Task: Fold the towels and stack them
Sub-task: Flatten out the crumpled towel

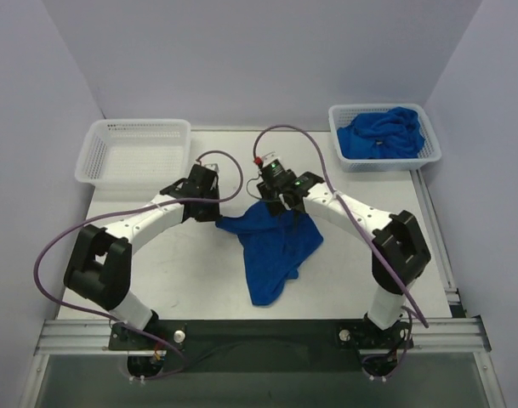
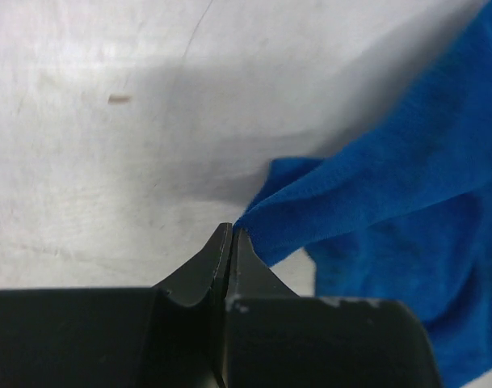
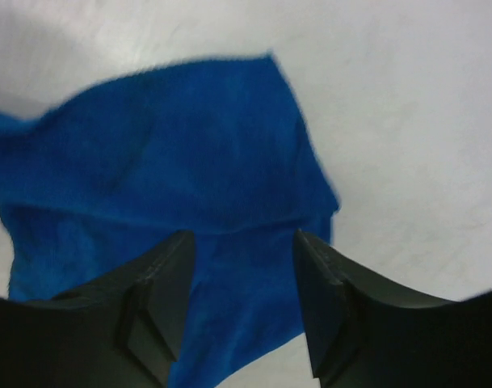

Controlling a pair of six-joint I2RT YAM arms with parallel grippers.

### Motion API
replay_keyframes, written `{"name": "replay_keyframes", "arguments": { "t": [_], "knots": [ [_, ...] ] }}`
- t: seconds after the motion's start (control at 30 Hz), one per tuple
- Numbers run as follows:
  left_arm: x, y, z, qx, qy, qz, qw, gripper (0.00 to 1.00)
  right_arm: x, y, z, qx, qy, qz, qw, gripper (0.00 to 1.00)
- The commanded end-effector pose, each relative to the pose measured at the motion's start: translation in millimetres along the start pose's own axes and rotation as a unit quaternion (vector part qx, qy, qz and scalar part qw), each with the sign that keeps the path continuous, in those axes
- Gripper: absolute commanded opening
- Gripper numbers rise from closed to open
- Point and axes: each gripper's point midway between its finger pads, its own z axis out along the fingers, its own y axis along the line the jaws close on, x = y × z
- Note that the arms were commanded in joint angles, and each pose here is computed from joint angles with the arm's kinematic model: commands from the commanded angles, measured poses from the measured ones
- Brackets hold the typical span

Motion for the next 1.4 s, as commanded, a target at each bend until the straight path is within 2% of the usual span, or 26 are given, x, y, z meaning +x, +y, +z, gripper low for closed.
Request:
{"name": "replay_keyframes", "arguments": {
  "t": [0.0,0.07,0.17,0.2,0.3,0.53,0.63,0.8,0.93,1.2,1.37],
  "knots": [
    [28.0,32.1,7.3,-0.054,0.032,-0.019,0.998,0.00,37.0,38.8,-2.6,-0.074,0.064,0.000,0.995,0.54],
    [38.6,46.2,8.5,-0.070,0.043,-0.027,0.996,0.00,31.7,41.2,-7.2,-0.094,0.058,0.004,0.994,0.59],
    [46.1,55.1,7.2,-0.078,0.047,-0.029,0.995,0.00,14.5,28.7,-12.7,-0.121,0.043,0.028,0.991,0.59],
    [48.7,56.2,7.1,-0.079,0.051,-0.026,0.995,0.00,7.0,33.7,-18.0,-0.162,0.039,0.042,0.985,0.59],
    [57.9,58.4,5.8,-0.078,0.060,-0.028,0.995,0.00,-6.4,10.3,-9.8,-0.170,0.035,0.079,0.982,0.56],
    [63.3,58.2,7.3,-0.075,0.069,-0.033,0.994,0.00,-42.5,12.3,30.8,-0.190,0.014,0.005,0.982,0.52],
    [59.4,55.3,7.1,-0.071,0.066,-0.040,0.995,0.00,-44.3,21.0,57.0,-0.199,0.023,-0.016,0.980,0.53],
    [58.5,52.1,6.2,-0.065,0.066,-0.049,0.995,0.00,-68.3,31.8,84.3,-0.216,0.003,-0.045,0.975,0.56],
    [61.0,50.9,6.3,-0.063,0.071,-0.052,0.994,0.00,-64.4,44.4,105.5,-0.233,0.011,-0.056,0.971,0.56],
    [66.8,52.0,5.1,-0.062,0.078,-0.055,0.994,0.00,-50.9,73.1,120.9,-0.265,0.028,-0.070,0.961,0.56],
    [70.8,52.4,4.6,-0.060,0.082,-0.056,0.993,0.00,-45.7,83.3,132.8,-0.263,0.036,-0.075,0.961,0.52]
  ]
}}
